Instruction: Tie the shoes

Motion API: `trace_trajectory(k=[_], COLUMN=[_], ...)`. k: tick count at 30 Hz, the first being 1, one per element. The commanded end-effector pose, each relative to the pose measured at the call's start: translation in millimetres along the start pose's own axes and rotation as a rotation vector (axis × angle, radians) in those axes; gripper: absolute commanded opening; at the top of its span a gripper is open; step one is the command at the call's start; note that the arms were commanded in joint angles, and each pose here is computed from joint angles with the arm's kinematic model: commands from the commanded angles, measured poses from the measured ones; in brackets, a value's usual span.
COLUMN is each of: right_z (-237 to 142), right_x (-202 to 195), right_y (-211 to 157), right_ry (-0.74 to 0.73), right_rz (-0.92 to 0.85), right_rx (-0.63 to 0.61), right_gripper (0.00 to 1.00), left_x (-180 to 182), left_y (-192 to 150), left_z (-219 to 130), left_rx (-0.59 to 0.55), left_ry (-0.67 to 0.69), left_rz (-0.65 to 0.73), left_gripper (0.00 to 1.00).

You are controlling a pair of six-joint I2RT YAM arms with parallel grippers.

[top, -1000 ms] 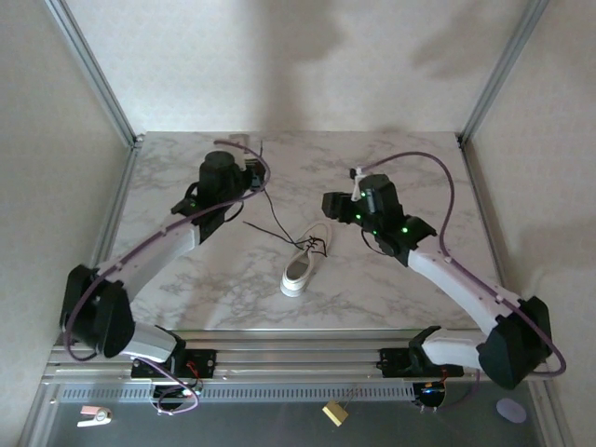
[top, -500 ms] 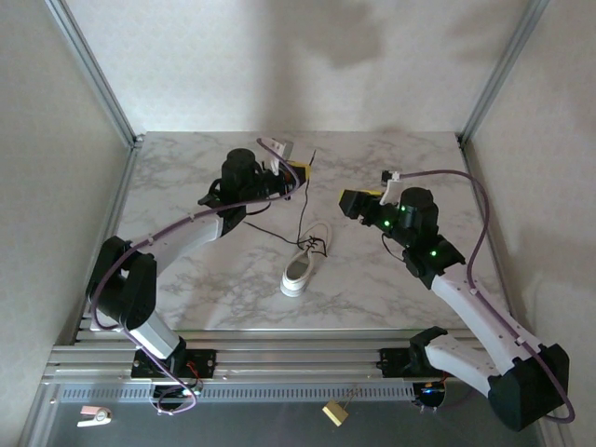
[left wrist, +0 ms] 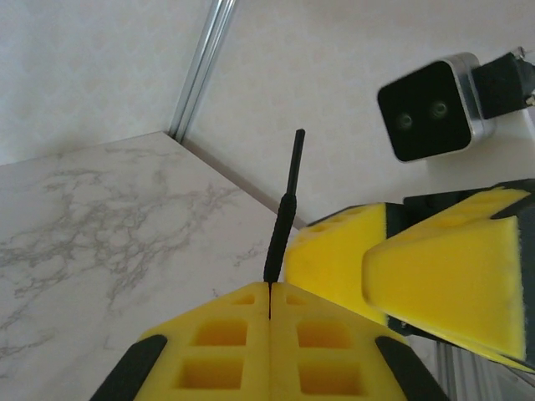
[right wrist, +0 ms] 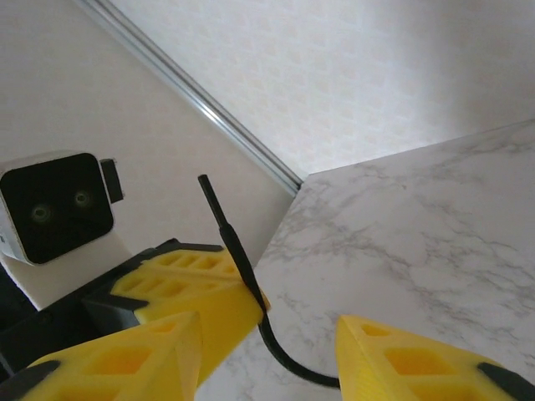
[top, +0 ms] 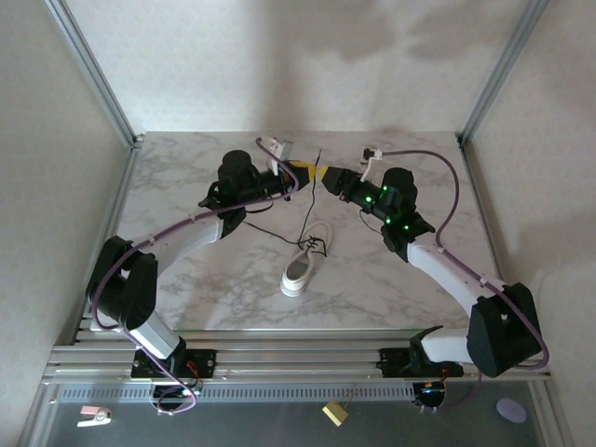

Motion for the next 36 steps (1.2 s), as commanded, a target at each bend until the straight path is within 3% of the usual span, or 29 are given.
trace_trajectory(k=[1, 18, 29, 32, 34, 36], right_z=[4.0, 17.8, 17.8, 12.2, 5.9, -0.9], right_x=[15.5, 9.1, 9.7, 9.7, 8.8, 8.4], right_y=[22.5, 23.6, 22.5, 20.0, 13.0, 3.7], right_ry=[0.093, 0.094, 0.083, 0.037, 0.009, -0.001], right_rz=[-0.046, -0.028, -0.067, -0.145, -0.226, -0.3], right_rx=[-0.064, -0.055, -0.021, 0.028, 0.099, 0.181], right_gripper=[0.44, 0.25, 0.0, 0.0, 0.0, 0.0], left_x=[-14.1, -19.2, -16.5, -16.4, -16.1, -15.5], left_y=[2.7, -1.6, -6.4, -7.5, -8.3, -9.2], left_z=[-0.9, 0.9, 2.5, -1.3, -7.5, -16.3], left_rx=[-0.002, 0.03, 0.051, 0.044, 0.027, 0.005], left_ry=[-0.071, -0.137, -0.14, -0.122, -0.09, -0.046], left_rz=[0.011, 0.006, -0.004, -0.003, 0.002, 0.01], left_gripper=[0.0, 0.0, 0.0, 0.26, 0.53, 0.58])
Point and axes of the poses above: each hand's point on the last joint's axis, 136 mm out from that joint toward the fingers, its own z axis out along the fingers, its own x axis along the line the jaws close on, y = z × x, the point moved 6 cm from there along -z, back along the fingers, and after that the axes turned 12 degrees about -z, right-handed, at the moved point
